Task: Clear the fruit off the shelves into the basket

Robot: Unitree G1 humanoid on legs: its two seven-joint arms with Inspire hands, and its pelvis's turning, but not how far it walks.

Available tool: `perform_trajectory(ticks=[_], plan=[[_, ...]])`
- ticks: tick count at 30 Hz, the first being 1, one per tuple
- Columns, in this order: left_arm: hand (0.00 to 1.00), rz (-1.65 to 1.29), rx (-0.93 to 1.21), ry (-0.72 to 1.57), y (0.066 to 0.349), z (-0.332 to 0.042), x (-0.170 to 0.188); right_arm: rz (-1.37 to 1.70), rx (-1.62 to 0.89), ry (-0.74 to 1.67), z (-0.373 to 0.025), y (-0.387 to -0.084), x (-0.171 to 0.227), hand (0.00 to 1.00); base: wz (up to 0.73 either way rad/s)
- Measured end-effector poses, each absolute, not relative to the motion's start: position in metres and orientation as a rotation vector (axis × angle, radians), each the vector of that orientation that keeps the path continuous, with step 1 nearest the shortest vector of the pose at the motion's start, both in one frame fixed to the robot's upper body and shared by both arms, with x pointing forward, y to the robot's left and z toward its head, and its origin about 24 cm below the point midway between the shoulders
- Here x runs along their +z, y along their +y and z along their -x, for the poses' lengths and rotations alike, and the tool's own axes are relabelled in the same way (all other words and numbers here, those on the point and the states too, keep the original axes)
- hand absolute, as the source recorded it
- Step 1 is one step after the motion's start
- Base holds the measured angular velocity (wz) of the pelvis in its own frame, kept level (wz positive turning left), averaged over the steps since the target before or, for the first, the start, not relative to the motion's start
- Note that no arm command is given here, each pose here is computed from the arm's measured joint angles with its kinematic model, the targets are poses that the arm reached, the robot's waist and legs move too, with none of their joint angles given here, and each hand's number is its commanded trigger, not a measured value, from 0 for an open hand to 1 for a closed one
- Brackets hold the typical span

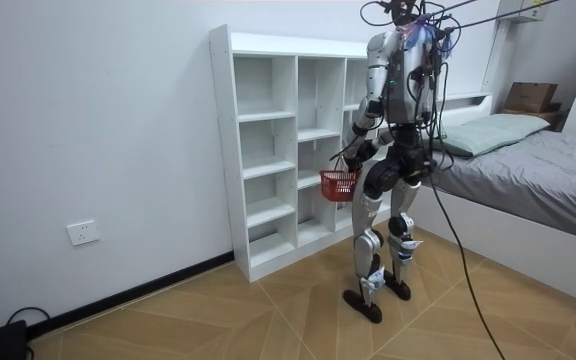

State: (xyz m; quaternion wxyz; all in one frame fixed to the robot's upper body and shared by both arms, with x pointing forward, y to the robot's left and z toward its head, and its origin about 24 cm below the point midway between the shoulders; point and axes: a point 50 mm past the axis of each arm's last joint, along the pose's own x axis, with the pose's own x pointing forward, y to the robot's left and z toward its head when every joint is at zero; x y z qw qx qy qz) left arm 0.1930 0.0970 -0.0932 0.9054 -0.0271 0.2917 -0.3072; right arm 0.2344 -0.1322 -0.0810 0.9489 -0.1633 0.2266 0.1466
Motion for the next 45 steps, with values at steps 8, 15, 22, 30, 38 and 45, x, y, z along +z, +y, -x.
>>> perform_trajectory(ticks=[8,15,22,30,38,45], plan=[[1.00,0.065,-0.630,0.568,0.095,-0.198,-0.087,0.341,0.279,0.460,-0.233,-0.136,-0.082,0.00,0.00],[1.00,0.062,-0.615,0.558,0.095,-0.199,-0.085,0.337,0.287,0.438,-0.234,-0.135,-0.081,0.00,-0.01],[1.00,0.058,-0.600,0.552,0.095,-0.200,-0.084,0.337,0.284,0.432,-0.234,-0.137,-0.080,0.00,0.00],[1.00,0.053,-0.596,0.553,0.097,-0.201,-0.085,0.335,0.285,0.432,-0.231,-0.137,-0.082,0.00,-0.02],[1.00,0.050,-0.588,0.548,0.101,-0.201,-0.084,0.345,0.281,0.467,-0.226,-0.141,-0.088,0.00,0.00],[1.00,0.049,-0.588,0.548,0.101,-0.201,-0.084,0.343,0.284,0.476,-0.223,-0.141,-0.090,0.00,0.00]])
